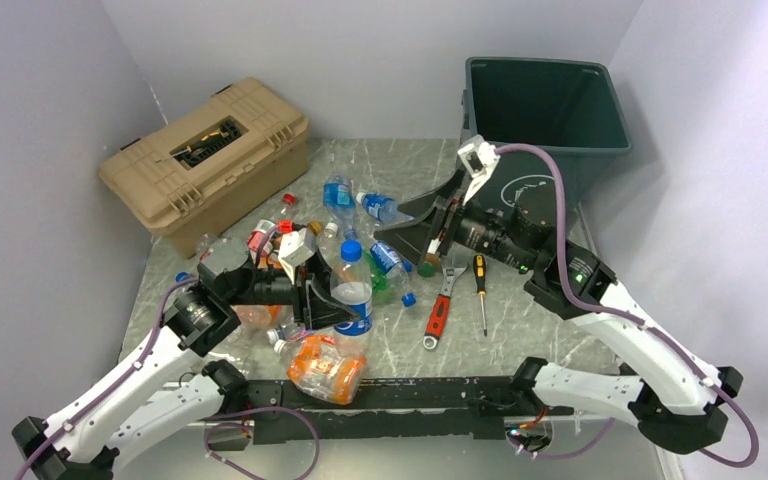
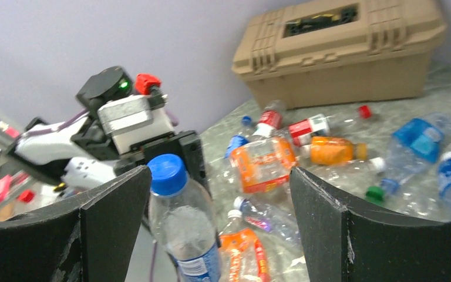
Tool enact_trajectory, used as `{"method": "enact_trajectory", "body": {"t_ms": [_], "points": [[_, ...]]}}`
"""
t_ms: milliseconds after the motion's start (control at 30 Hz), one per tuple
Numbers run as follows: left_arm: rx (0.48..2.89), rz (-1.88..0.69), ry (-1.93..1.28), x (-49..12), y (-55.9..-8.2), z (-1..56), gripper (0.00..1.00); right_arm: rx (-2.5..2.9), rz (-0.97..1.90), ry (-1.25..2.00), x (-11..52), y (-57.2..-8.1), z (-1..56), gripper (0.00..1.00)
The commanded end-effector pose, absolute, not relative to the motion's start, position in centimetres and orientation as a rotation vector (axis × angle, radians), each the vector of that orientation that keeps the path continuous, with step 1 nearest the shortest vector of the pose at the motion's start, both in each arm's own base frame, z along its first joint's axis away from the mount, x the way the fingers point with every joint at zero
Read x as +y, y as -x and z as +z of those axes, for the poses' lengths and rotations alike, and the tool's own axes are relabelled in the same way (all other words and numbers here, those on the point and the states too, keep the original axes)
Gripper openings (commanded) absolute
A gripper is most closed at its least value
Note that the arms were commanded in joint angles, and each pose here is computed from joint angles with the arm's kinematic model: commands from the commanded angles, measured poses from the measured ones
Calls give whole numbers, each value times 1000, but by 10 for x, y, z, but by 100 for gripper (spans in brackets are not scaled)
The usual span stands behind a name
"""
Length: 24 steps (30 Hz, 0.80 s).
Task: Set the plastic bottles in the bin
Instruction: Pick up the plastic bottle at the center of the board.
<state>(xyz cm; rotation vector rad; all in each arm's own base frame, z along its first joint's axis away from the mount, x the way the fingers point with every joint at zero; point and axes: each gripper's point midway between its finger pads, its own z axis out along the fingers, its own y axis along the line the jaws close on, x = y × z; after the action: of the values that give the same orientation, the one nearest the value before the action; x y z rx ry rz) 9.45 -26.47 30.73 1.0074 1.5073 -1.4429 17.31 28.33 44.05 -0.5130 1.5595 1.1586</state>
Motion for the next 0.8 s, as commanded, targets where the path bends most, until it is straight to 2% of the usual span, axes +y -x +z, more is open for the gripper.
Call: {"method": "enact_trajectory", "body": {"t_ms": [0, 100, 333, 600, 667, 767], "points": [[1397, -1434, -1048, -264, -88, 333, 0, 1481, 1354, 617, 301, -147, 454, 91], [1400, -1427, -1043, -263, -89, 332, 0, 1453, 1410, 647, 308, -142, 457, 90], [1403, -1423, -1039, -264, -90, 332, 0, 1517, 1443, 668, 328, -150, 443, 80], [1407, -1429, -1041, -265, -90, 331, 0, 1520, 1463, 671, 333, -152, 439, 62], [1411, -1426, -1037, -265, -91, 330, 0, 1516, 1479, 688, 335, -149, 439, 62], [1414, -1420, -1034, -265, -92, 330, 0, 1512, 1514, 746, 340, -142, 435, 72]]}}
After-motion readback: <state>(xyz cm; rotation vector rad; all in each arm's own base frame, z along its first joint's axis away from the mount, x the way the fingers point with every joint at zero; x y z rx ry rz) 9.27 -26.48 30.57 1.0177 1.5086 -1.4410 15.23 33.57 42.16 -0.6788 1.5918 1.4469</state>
